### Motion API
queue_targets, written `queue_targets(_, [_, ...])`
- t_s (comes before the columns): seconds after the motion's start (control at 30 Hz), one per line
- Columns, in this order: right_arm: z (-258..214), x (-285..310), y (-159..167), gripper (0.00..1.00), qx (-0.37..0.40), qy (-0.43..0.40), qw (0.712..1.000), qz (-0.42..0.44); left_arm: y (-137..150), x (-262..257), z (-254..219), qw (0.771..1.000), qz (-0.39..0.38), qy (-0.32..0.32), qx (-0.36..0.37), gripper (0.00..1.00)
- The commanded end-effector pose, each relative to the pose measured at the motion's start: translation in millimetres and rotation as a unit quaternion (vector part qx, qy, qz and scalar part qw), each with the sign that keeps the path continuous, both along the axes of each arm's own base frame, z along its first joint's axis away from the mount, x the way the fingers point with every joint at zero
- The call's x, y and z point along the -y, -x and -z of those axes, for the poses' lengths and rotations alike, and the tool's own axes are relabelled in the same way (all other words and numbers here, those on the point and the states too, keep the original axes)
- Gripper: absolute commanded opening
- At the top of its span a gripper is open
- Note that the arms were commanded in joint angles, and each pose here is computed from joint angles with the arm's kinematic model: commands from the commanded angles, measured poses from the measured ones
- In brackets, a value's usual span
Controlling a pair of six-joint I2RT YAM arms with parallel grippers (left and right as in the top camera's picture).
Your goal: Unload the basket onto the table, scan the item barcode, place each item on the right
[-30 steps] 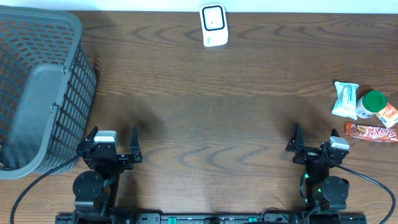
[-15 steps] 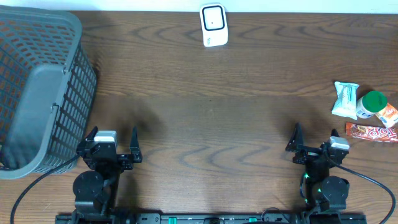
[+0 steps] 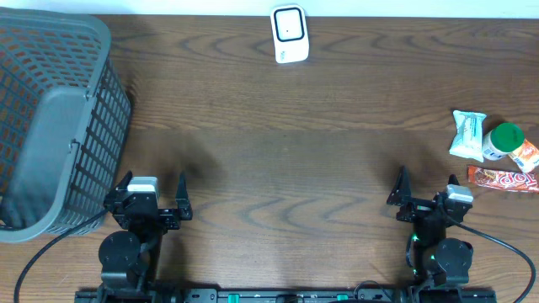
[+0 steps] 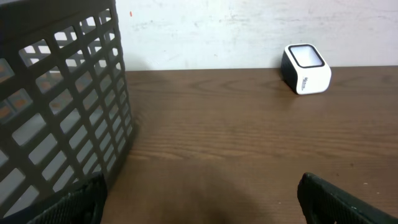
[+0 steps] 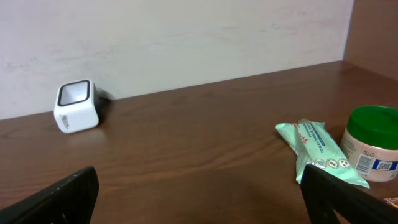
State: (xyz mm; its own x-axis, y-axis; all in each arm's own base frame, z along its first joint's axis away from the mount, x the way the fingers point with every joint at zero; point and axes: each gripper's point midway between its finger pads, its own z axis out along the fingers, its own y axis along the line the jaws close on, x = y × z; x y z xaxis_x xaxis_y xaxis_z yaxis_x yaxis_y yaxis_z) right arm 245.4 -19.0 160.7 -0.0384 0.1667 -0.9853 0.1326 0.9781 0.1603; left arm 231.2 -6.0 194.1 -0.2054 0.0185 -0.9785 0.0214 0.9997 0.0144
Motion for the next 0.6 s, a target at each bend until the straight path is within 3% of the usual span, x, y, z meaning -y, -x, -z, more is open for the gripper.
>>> queue_targets(0.0, [0.3,2.3,0.5,0.99,0.0,0.004,1.0,0.005,0.7,1.2,-7.3,1.0,0.005,-0.001,0.012,0.98])
queue_targets(0.57, [0.3,2.3,0.5,0.99,0.0,0.004,1.0,0.005,0.7,1.2,-7.3,1.0,0.005,-0.001,0.012,0.98])
